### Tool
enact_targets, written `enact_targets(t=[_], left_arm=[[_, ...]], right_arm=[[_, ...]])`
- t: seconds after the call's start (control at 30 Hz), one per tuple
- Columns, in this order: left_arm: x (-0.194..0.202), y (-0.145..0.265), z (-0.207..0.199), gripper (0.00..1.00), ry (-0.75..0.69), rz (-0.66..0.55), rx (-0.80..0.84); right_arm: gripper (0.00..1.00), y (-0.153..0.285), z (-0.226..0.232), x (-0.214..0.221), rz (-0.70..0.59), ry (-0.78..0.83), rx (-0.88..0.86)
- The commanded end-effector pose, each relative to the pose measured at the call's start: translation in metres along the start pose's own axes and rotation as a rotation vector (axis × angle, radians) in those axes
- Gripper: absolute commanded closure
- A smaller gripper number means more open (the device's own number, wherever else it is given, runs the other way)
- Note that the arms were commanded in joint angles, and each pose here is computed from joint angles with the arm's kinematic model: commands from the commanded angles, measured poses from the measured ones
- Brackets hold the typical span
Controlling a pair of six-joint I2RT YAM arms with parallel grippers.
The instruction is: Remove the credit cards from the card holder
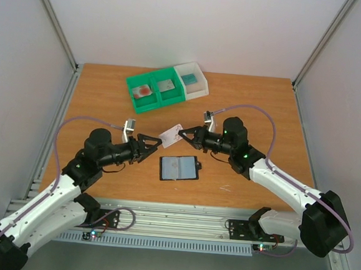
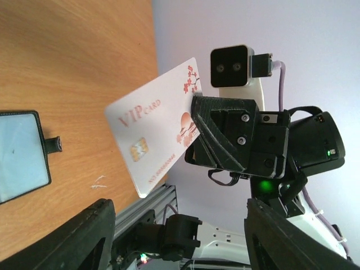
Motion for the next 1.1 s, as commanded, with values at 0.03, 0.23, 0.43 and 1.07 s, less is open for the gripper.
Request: enact_targets(t=[0.03,0.23,0.43,1.07], left_arm=[[-0.007,-0.013,-0.011,0.40,0.031,0.000,0.133],[-0.012,-0.020,-0.007,0.55,0.070,-0.002,0.131],[-0.015,-0.022,0.000,0.65,0.093,-0.032,0.132],[-0.016,-0.030,0.015,0.60,0.149,-0.031,0.098]], right_arm=[[0.99,-0.002,-0.003,-0.012,-0.118,-0.059,-0.014],[0.99,-0.006,-0.007,-0.011,-0.122,-0.085,-0.017],[0.99,-0.009,-0.007,-0.008,-0.112,-0.090,-0.018],[0.99,-0.008,-0.009,-0.006,-0.120,-0.106,-0.012]])
Point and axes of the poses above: each gripper's point midway between its finger pads, its own y axis back along the fingers, its own z axis along the line the jaws close on, x = y × z, the point moved 7 cm from there along y, back along the fingers, and after that the axes turned 6 degrees about y, right-handed, at the moved point
